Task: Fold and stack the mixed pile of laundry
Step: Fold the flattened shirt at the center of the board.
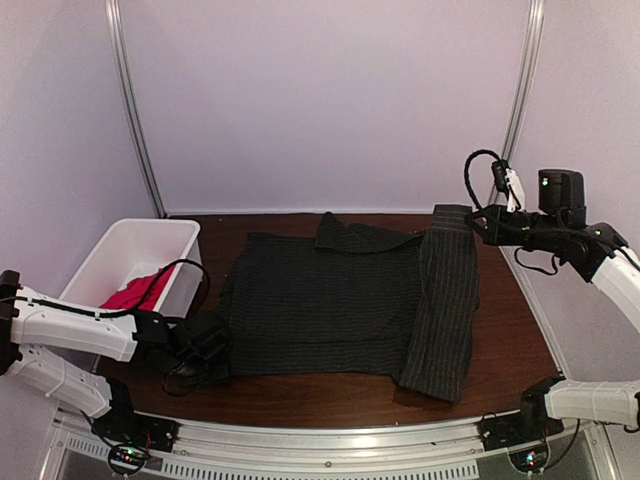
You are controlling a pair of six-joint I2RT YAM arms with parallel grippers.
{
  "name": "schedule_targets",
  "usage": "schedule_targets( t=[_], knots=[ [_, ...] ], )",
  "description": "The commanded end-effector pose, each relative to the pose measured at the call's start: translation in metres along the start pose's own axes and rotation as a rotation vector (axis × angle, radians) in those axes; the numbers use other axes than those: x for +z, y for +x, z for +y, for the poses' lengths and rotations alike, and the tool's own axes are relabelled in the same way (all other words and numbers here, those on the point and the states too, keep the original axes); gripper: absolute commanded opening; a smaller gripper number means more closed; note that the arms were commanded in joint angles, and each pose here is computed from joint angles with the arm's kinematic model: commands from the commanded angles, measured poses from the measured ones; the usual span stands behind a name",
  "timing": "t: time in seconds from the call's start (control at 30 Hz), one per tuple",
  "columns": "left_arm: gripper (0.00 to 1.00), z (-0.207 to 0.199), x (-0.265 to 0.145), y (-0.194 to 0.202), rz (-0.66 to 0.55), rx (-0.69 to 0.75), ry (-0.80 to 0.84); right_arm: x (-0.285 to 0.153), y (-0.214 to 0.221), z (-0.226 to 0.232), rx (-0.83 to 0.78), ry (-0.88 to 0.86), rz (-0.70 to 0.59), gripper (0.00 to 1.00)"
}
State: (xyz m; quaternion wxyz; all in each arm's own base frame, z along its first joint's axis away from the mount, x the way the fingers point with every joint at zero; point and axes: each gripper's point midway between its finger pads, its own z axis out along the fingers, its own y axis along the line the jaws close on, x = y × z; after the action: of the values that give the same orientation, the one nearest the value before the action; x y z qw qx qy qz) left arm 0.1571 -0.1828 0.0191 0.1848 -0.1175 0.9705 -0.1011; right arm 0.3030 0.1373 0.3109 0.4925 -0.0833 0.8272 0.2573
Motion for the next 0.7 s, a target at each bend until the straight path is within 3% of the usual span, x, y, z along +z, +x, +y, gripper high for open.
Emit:
schedule_targets(
  t=[0.0, 0.07, 0.2, 0.67],
  knots=[
    [0.37, -0.015, 0.000, -0.009, -0.047, -0.001, 0.050, -0.012, -0.020, 0.008, -0.026, -0.007, -0.057, 0.00],
    [0.30, -0.015, 0.002, -0.008, -0.045, 0.001, 0.047, -0.012, -0.022, 0.009, -0.027, -0.006, -0.057, 0.00],
    [0.00, -0.015, -0.002, -0.010, -0.050, 0.001, 0.045, -0.013, -0.029, 0.011, -0.031, -0.012, -0.067, 0.00],
    [0.00, -0.032, -0.075, -0.081, -0.298, 0.049, -0.012, -0.027, -0.104, 0.026, -0.132, 0.016, -0.205, 0.00]
  ],
)
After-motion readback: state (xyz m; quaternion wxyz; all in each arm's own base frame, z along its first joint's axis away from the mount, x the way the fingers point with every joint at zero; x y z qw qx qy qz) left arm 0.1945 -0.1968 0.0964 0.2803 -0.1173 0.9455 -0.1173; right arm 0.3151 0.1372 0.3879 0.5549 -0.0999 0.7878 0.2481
